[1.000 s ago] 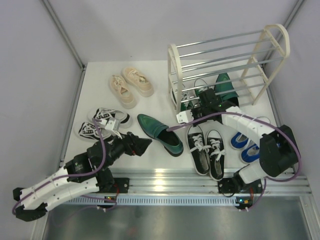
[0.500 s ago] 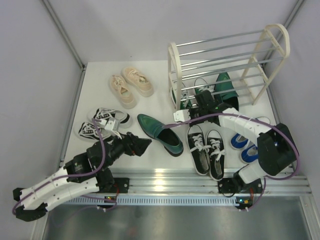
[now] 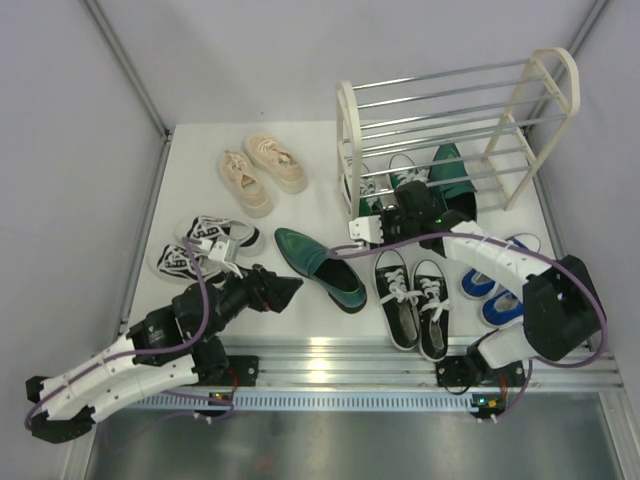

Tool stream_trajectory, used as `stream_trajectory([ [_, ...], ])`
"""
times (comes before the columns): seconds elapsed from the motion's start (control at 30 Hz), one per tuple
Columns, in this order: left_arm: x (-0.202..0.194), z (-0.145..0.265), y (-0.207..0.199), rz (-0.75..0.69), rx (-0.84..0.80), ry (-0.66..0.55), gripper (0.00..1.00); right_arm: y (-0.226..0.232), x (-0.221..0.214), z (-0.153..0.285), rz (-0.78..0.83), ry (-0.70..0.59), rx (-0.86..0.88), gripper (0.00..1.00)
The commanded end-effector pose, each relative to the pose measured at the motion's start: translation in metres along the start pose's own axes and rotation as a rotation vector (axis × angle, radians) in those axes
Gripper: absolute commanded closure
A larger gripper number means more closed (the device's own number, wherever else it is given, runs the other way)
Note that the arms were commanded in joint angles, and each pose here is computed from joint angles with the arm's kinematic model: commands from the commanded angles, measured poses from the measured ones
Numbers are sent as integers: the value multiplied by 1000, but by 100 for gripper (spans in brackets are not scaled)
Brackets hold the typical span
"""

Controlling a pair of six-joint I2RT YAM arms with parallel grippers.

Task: Place and organize the shoes onto the shoe shelf
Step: Adjust the shoe at the shoe shelf.

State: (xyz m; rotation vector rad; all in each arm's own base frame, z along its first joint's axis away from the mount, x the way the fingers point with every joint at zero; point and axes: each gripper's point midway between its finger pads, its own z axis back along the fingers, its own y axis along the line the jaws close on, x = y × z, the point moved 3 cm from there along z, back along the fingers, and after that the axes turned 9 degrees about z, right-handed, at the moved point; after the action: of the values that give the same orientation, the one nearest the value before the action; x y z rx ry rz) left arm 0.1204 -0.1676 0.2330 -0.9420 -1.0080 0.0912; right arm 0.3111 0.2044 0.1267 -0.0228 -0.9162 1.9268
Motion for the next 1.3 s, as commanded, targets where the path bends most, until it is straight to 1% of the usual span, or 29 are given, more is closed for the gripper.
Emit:
stream_trajectory([
  [0.0,6,2,-4,8,-17,-22,5,-34,26,26,54,-71,-164,57],
  [0.17,7,3,-6,9,-24,-22,5,-33,36,50,47,-99,-197,55],
  [0.3,8,4,-7,10,-29,-20,5,-23,38,64,30,-99,-187,55],
  [0.5,8,5,-8,12,-35,-24,5,2,14,74,21,-55,-86,55],
  [0.67,7,5,-7,13,-37,-19,5,12,-26,74,15,16,-19,55],
  [0.87,7,4,-7,13,-34,-21,5,5,-59,69,1,36,21,54],
  [1.07,6,5,-7,16,-37,-19,5,2,-70,56,11,44,63,55],
  [1.27,6,5,-6,16,-33,-22,5,-5,-81,49,-8,76,63,58],
])
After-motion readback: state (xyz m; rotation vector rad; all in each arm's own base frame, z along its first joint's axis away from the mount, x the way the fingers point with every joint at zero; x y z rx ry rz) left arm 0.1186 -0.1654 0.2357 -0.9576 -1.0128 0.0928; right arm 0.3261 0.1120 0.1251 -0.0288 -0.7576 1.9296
